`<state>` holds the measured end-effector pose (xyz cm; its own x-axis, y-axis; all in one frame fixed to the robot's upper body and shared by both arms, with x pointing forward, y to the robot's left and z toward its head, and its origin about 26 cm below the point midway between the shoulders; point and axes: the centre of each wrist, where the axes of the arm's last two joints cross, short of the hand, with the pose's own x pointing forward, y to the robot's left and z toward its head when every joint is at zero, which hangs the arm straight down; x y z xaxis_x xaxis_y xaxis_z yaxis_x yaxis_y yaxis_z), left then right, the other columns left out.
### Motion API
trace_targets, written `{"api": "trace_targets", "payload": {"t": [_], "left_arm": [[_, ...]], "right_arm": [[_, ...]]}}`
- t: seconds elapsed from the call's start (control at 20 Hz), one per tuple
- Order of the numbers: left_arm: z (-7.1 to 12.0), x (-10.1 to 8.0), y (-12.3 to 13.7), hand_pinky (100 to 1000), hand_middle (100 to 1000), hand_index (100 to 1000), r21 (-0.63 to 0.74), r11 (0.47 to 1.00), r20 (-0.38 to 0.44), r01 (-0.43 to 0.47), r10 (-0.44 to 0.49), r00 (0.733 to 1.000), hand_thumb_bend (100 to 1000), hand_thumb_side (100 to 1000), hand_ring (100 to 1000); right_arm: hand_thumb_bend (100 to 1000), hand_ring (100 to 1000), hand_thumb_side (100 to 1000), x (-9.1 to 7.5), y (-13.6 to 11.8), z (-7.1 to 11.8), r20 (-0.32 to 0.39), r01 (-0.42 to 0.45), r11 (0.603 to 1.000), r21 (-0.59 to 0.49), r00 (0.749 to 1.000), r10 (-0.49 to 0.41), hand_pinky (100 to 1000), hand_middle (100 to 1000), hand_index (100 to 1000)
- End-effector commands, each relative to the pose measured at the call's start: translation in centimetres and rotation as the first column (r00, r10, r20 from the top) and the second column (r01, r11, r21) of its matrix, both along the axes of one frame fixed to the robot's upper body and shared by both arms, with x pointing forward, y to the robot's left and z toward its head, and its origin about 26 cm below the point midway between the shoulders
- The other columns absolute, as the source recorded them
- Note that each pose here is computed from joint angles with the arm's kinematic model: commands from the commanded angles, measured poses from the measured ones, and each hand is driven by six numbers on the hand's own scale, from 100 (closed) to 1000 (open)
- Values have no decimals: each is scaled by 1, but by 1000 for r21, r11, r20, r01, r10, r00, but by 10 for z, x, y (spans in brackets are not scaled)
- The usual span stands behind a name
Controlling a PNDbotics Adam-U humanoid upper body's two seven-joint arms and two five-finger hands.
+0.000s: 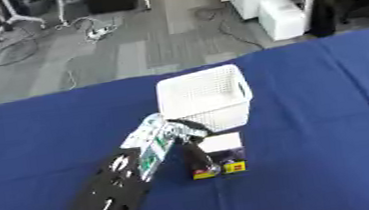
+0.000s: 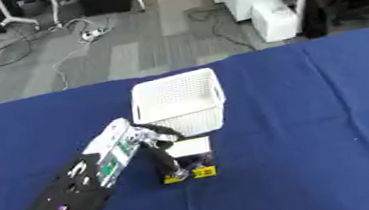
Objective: Pick up objects on the table and place them in the box.
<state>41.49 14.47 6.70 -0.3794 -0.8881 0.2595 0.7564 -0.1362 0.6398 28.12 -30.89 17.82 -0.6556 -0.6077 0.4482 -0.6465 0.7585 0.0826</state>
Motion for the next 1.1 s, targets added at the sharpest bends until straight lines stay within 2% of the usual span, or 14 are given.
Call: {"api": "trace_targets", "payload": {"t": [0.05, 0.4, 0.45, 0.6, 0.7, 0.85, 0.9, 0.95, 1.0, 1.05, 1.1], "left_arm": [[7, 7, 8, 936, 1000, 1000, 42, 999, 26, -4, 3, 1000, 354, 554, 1000], [2, 12, 11, 938, 1000, 1000, 96, 995, 20, 9, -11, 1000, 389, 548, 1000], [2, 13, 11, 921, 1000, 1000, 100, 995, 19, 10, -12, 1000, 424, 540, 1000], [-1, 14, 13, 907, 1000, 1000, 118, 993, 11, 13, -15, 1000, 428, 535, 1000], [-3, 15, 14, 842, 1000, 1000, 130, 991, 7, 12, -13, 1000, 413, 522, 966], [-2, 16, 14, 641, 1000, 1000, 135, 991, 12, 8, -10, 1000, 367, 499, 837], [0, 16, 13, 600, 1000, 1000, 132, 991, 19, 7, -9, 1000, 370, 496, 810], [3, 16, 13, 472, 938, 949, 126, 992, 28, 6, -9, 1000, 335, 470, 718], [8, 16, 12, 392, 885, 898, 116, 993, 42, 5, -9, 999, 305, 453, 655], [13, 15, 12, 287, 791, 782, 106, 994, 57, 4, -10, 998, 276, 419, 577], [25, 15, 10, 251, 745, 704, 88, 996, 94, 6, -14, 996, 281, 403, 555]], "right_arm": [[100, 455, 1000, 0, -2, 12, 27, -3, 1000, -26, 1000, 4, 297, 449, 534], [100, 455, 1000, 0, -2, 11, 27, -3, 1000, -27, 1000, 4, 297, 448, 534], [100, 454, 1000, 0, -2, 11, 26, -3, 1000, -27, 1000, 4, 297, 448, 534], [100, 454, 1000, 0, -2, 12, 26, -3, 1000, -27, 1000, 4, 297, 448, 534], [100, 454, 1000, 0, -2, 12, 25, -4, 1000, -26, 1000, 4, 297, 448, 534], [100, 454, 1000, 0, -2, 12, 25, -4, 1000, -25, 1000, 5, 297, 448, 533], [100, 454, 1000, 0, -2, 12, 24, -4, 1000, -25, 1000, 5, 297, 448, 533], [100, 454, 1000, 0, -2, 12, 24, -4, 1000, -25, 1000, 5, 297, 448, 533], [100, 454, 1000, 0, -2, 12, 25, -4, 1000, -25, 1000, 5, 297, 448, 533], [100, 454, 1000, 0, -2, 12, 25, -4, 1000, -25, 1000, 4, 297, 448, 533], [100, 454, 1000, 0, -2, 12, 24, -3, 1000, -25, 1000, 4, 296, 448, 533]]}}
